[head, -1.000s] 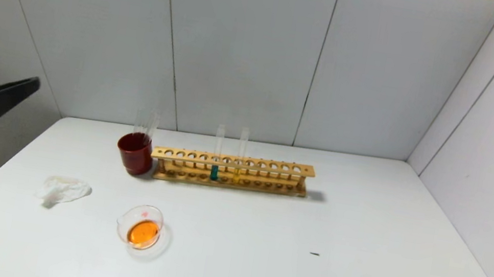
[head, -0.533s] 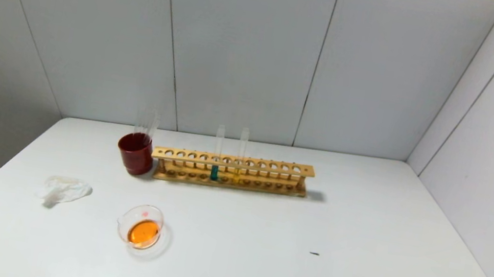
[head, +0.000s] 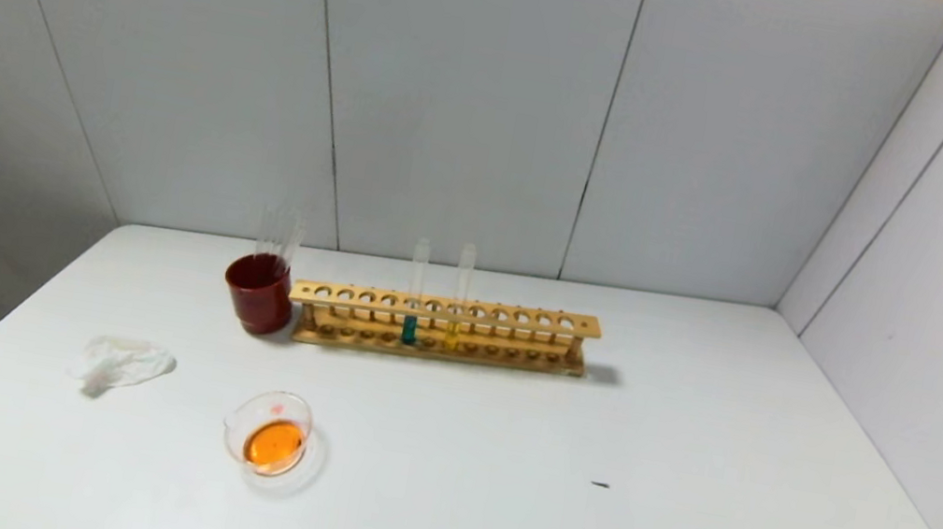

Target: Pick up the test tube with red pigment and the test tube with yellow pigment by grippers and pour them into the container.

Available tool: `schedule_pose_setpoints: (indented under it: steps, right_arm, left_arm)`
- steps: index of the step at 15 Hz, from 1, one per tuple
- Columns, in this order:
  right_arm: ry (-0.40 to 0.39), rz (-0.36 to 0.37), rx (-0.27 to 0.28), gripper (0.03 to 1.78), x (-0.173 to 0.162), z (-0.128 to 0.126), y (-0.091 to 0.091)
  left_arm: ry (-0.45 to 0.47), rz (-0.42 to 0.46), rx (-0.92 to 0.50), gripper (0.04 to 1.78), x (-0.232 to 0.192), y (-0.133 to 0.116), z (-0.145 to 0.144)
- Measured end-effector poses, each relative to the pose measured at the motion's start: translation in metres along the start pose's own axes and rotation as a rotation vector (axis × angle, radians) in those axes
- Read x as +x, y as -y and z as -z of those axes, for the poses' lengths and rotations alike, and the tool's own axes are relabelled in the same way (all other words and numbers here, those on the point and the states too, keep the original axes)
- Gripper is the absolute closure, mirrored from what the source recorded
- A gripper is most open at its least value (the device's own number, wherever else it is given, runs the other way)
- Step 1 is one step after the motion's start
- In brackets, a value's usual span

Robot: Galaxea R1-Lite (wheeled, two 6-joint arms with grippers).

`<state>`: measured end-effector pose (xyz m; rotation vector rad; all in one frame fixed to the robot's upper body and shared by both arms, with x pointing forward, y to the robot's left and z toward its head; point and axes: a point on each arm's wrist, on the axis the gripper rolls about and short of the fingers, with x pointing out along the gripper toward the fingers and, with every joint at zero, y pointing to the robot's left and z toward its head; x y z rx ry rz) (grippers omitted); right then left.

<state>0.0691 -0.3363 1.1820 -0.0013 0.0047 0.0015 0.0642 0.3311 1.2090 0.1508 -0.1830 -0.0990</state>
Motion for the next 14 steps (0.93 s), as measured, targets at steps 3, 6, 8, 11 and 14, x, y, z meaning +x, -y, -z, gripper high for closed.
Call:
schedule_pose_setpoints:
  steps: [3,6,8,11,14]
  right_arm:
    - [-0.001,-0.005,-0.023,0.06,0.000,0.000,0.000]
    - [-0.001,-0.002,-0.019,0.06,0.000,0.000,0.000]
    - [-0.001,-0.003,-0.019,0.06,0.000,0.000,0.000]
    - [0.001,-0.002,-0.019,0.06,0.000,0.000,0.000]
    - [0.002,-0.004,-0.023,0.06,0.000,0.000,0.000]
  left_arm:
    - [-0.178,-0.054,-0.003,0.07,0.000,0.002,0.025]
    - [-0.195,-0.053,-0.016,0.07,-0.001,0.002,0.028]
    - [-0.195,-0.052,-0.017,0.07,-0.001,0.002,0.028]
    - [-0.196,-0.054,-0.029,0.07,-0.001,0.002,0.028]
    - [-0.196,-0.054,-0.030,0.07,-0.001,0.002,0.028]
